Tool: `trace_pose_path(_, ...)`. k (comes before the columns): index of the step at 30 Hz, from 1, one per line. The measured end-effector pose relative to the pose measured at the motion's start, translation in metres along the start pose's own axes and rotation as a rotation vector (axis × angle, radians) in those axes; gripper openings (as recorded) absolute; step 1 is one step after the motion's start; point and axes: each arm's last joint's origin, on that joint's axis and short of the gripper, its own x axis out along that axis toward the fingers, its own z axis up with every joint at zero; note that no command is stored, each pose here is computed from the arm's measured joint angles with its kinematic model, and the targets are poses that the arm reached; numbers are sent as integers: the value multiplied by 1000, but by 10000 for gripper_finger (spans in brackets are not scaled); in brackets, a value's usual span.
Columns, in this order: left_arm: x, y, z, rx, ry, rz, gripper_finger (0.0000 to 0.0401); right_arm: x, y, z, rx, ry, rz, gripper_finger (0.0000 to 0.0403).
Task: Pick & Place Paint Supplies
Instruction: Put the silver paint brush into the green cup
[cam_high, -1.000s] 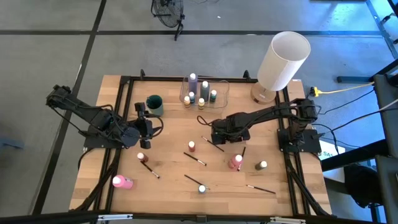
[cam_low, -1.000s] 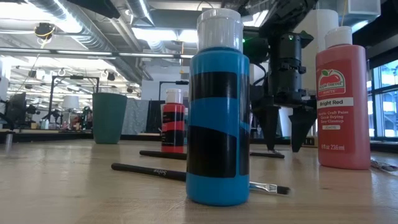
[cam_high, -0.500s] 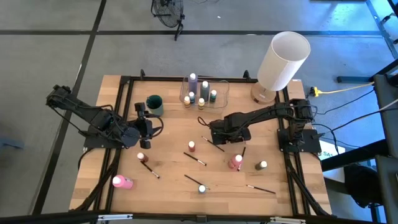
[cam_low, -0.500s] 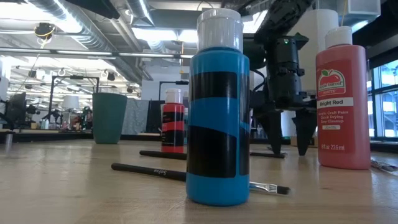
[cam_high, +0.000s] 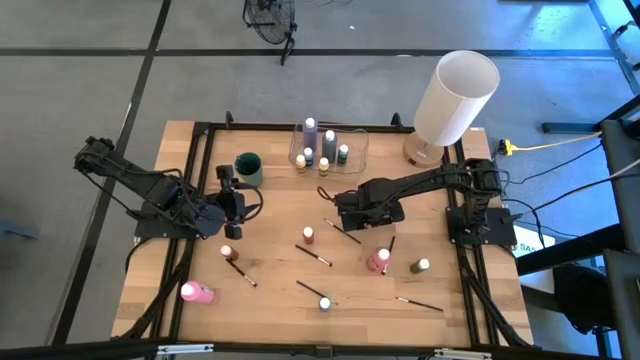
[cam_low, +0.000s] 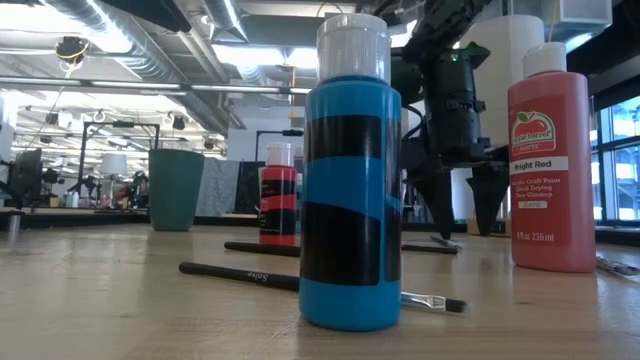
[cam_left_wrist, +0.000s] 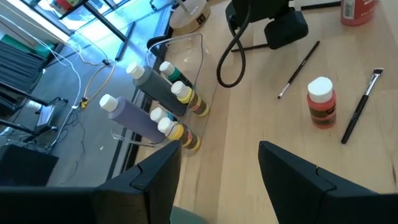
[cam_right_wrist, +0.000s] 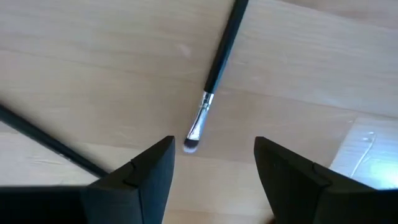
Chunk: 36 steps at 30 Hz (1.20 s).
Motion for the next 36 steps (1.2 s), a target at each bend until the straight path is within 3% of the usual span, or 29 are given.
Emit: trace_pose_path(36, 0, 0, -3, -28, 27, -13, 210, -1, 8, -3, -26, -2, 84, 224)
